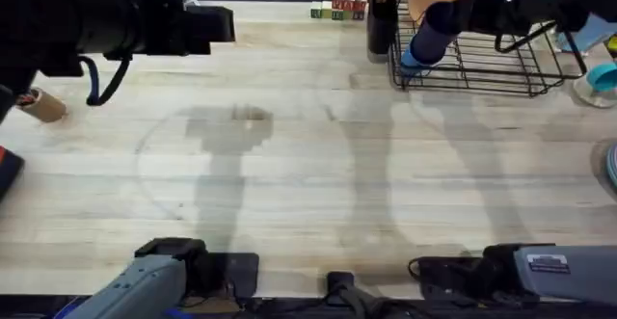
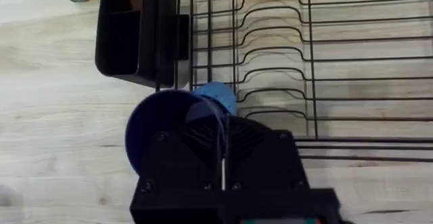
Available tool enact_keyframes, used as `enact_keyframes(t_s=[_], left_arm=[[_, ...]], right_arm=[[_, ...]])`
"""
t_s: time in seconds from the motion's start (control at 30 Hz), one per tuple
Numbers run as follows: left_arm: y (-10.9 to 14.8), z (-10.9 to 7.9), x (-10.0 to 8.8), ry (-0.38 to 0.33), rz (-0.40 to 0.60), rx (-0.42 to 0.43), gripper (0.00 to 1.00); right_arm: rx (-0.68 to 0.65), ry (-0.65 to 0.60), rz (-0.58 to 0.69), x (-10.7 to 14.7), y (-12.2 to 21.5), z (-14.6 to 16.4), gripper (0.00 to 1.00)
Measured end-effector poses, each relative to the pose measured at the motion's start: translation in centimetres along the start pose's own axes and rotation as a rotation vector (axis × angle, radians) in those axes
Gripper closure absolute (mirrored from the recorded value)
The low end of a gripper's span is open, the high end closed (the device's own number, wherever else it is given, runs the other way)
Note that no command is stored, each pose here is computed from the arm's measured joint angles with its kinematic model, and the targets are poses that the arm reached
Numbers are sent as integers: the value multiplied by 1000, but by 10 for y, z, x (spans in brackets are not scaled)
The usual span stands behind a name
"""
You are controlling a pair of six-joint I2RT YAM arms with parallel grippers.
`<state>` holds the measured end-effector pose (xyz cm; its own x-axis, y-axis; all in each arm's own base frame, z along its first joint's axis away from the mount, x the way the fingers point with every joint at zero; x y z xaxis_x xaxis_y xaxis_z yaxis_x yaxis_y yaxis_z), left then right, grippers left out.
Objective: Pick up the cup on the table and put them onto the rack.
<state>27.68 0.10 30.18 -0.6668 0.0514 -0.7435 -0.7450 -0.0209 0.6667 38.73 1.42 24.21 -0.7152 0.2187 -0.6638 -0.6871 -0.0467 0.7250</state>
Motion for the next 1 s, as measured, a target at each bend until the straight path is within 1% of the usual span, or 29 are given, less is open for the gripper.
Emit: enact_keyframes(t_s=[0.07,0.13,0.3,0.7,0.77,0.83,0.87,0.97,1.0], left_arm=[[0,0,0,0,0,0,7],[0,0,0,0,0,0,7],[0,0,0,0,0,0,8],[0,0,0,0,0,0,7],[0,0,0,0,0,0,7],[0,0,0,0,0,0,8],[0,0,0,0,0,0,7],[0,0,0,0,-3,0,7],[1,0,-3,1,-20,-1,7]], right_arm=[[0,0,0,0,0,0,950],[0,0,0,0,0,0,895],[0,0,0,0,0,0,801],[-2,15,-6,-1,3,0,783],[-3,29,-13,-1,11,1,746],[-7,42,-30,-2,27,1,642],[-9,49,-40,-3,35,2,544],[-15,59,-66,0,69,2,109],[-15,77,-74,9,100,1,9]])
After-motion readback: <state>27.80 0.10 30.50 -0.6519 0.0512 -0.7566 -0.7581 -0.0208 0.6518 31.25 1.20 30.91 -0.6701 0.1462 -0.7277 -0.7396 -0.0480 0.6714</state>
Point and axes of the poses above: each hand's point on the last joint's axis, 136 mm out from that joint toward the fingers, its own y axis back along the fingers, its own z axis along the line the jaws close on, x = y × z, the point moved 6 cm from there along y, back along the fingers, and after that the axes turned 4 degrees about -y, right-handed, at the moved point
